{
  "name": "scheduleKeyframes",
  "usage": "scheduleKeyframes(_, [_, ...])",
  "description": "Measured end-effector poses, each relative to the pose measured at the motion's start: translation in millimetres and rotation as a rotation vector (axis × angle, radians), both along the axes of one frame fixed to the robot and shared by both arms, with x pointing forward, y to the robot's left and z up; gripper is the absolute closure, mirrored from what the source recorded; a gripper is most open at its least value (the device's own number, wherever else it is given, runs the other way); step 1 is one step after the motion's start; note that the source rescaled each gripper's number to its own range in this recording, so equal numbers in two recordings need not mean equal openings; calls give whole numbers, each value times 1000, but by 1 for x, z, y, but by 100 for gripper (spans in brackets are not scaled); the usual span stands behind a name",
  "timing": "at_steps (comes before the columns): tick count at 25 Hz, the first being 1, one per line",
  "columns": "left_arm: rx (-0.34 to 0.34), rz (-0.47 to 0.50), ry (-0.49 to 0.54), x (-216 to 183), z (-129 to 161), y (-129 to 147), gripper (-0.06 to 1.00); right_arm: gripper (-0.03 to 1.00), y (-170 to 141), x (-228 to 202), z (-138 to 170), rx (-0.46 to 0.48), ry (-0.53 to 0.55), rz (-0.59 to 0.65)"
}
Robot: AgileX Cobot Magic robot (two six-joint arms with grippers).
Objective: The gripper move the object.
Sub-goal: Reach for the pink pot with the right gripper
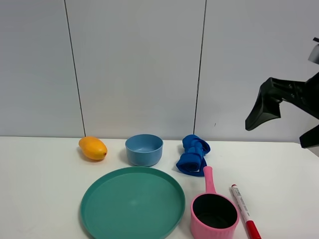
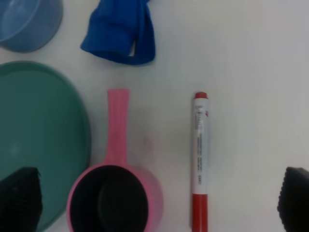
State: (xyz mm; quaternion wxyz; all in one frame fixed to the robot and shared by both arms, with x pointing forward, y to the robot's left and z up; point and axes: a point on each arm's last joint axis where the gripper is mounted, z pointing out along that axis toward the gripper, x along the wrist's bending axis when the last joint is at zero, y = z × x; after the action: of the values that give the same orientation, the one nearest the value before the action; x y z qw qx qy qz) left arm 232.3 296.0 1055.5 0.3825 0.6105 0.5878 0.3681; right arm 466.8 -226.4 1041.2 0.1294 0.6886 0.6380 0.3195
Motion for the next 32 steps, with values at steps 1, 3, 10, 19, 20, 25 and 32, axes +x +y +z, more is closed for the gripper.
scheduleKeyframes(1, [0,0,0,0,0,0,-6,-3,-1,3,-3,-15,11,-9])
scheduleKeyframes(3, [0,0,0,0,0,0,-6,-3,-1,8,-9,-37,27,-19])
scheduleKeyframes(10, [0,0,0,0,0,0,-6,-3,31,35,-24,-75,83,55])
scheduleKeyframes(19, [0,0,0,0,0,0,-6,-3,81,67,-55,-33,198,44])
scheduleKeyframes(20, [0,0,0,0,0,0,-6,-3,83,68,-59,-33,213,37])
scheduleKeyframes(25, [0,0,0,0,0,0,-6,-3,85,69,-78,-46,288,1])
scheduleKeyframes(32, [0,0,0,0,0,0,-6,-3,85,71,-81,-46,297,-16])
